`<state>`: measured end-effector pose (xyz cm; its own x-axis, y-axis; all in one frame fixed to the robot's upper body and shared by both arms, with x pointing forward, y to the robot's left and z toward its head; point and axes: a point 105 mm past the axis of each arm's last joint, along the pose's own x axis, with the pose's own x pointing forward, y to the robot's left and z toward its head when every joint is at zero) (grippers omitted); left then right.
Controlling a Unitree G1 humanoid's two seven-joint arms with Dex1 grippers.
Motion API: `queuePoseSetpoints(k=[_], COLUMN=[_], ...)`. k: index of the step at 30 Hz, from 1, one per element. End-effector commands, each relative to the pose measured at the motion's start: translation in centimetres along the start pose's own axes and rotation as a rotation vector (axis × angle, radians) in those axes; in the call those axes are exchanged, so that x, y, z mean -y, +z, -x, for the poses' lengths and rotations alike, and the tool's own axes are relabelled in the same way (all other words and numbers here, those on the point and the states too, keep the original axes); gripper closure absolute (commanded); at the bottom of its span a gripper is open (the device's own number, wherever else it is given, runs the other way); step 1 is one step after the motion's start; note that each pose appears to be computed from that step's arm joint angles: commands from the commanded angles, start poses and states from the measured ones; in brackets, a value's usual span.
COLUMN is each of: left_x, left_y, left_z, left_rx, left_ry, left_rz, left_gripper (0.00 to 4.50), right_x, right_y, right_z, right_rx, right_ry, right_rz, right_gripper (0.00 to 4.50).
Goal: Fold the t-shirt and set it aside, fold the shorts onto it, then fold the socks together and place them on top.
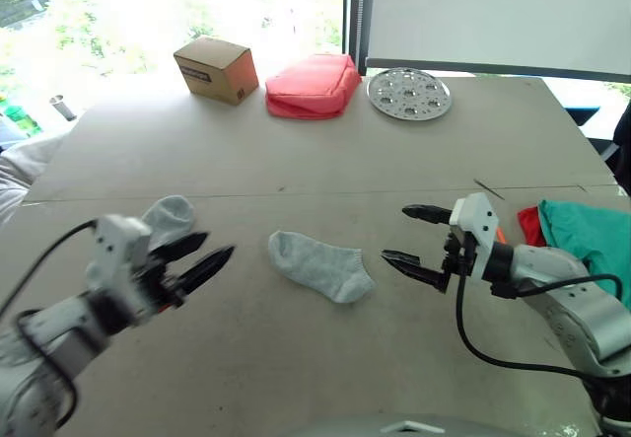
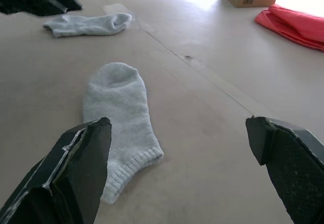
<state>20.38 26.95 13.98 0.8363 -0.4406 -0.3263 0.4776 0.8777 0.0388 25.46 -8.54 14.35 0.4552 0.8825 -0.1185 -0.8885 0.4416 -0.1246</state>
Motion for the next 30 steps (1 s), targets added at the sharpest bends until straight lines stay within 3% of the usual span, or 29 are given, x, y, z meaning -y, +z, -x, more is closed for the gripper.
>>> queuePoseSetpoints(k=[1, 6, 8, 15, 21, 26, 29, 30], left_x=[-5.2, -8.3, -8.7, -9.4, -10.2, -11.5, -11.3, -11.1], left_y=[-0.5, -1.2, -1.6, -2.1, -3.6, -6.2, -7.1, -7.3], left_z=[3.4, 4.7, 4.9, 3.5, 2.7, 2.4, 2.1, 2.0], left_rx=[-0.152, -0.266, -0.298, -0.280, -0.345, -0.472, -0.504, -0.503], left_ry=[0.182, 0.259, 0.253, 0.175, 0.114, 0.124, 0.098, 0.087], left_rz=[-0.287, -0.380, -0.378, -0.230, -0.127, -0.122, -0.071, -0.051], left_gripper=[1.37, 1.37, 1.37, 1.37, 1.37, 1.37, 2.15, 2.59], right_x=[-0.2, -0.5, -1.9, -4.9, -5.0, -5.2, -5.1, -5.0], right_y=[0.8, 0.9, 1.6, 3.6, 3.6, 3.5, 3.4, 3.4], right_z=[-0.9, -1.1, -0.7, -0.1, -0.2, -0.1, -0.1, -0.1], right_rx=[0.045, 0.058, 0.088, 0.158, 0.145, 0.135, 0.132, 0.131], right_ry=[0.041, 0.065, 0.157, 0.387, 0.408, 0.415, 0.400, 0.393], right_rz=[0.033, 0.031, 0.049, 0.192, 0.226, 0.235, 0.236, 0.236], right_gripper=[0.00, 0.00, 0.00, 0.00, 0.00, 0.00, 0.00, 0.00])
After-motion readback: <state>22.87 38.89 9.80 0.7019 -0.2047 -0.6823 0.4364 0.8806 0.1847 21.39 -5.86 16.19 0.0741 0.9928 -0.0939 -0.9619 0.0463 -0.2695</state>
